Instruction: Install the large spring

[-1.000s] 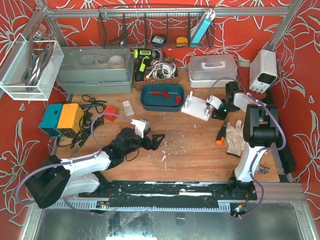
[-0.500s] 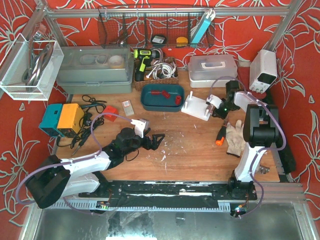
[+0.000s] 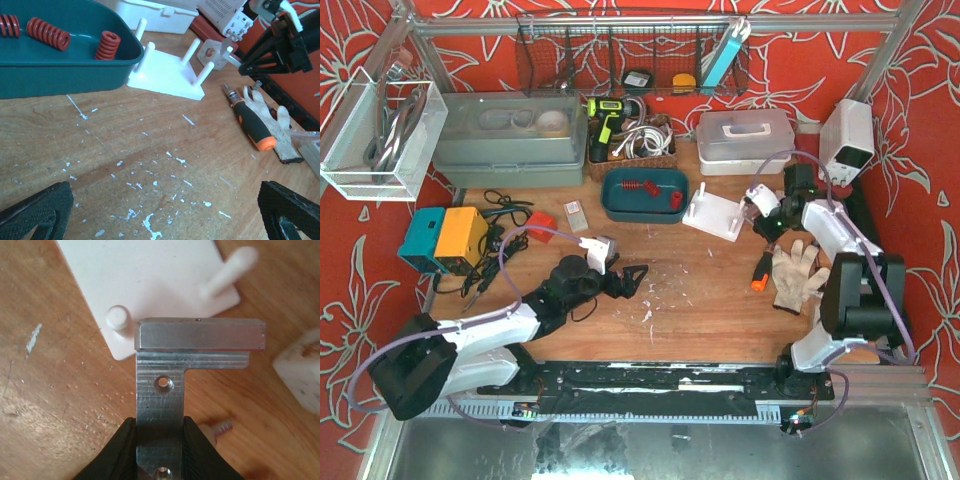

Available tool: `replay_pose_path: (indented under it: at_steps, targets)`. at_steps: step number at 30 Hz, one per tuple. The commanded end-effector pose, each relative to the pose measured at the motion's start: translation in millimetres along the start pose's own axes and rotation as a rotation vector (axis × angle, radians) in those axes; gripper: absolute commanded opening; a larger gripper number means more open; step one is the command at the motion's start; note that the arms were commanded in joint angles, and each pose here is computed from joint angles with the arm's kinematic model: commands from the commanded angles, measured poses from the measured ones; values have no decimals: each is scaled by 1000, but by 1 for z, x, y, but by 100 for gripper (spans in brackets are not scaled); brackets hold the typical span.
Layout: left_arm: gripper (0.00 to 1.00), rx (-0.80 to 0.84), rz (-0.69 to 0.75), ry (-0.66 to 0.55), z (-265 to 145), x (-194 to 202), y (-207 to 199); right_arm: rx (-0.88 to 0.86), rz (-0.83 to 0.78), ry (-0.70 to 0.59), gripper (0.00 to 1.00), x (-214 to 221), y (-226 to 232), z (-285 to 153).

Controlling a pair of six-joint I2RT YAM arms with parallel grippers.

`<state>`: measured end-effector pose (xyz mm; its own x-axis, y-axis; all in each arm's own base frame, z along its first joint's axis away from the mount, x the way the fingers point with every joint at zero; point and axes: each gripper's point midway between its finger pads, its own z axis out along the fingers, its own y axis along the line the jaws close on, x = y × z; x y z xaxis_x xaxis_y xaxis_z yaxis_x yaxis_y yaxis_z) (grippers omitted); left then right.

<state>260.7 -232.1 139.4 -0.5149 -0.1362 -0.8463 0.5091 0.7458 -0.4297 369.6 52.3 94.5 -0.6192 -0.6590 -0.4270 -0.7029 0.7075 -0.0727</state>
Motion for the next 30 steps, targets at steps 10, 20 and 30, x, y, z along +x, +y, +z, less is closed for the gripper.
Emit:
replay_pose_path:
  at_steps: [10, 20, 30]
  targets:
    - [100, -10, 15, -35, -6, -7, 0, 336, 791, 35, 0, 9, -49, -18]
    - [100, -33, 24, -53, -10, -13, 2, 462, 950, 38, 0, 2, -33, 11]
    - [100, -31, 25, -57, -11, -14, 1, 453, 1061, 34, 3, 16, -28, 48]
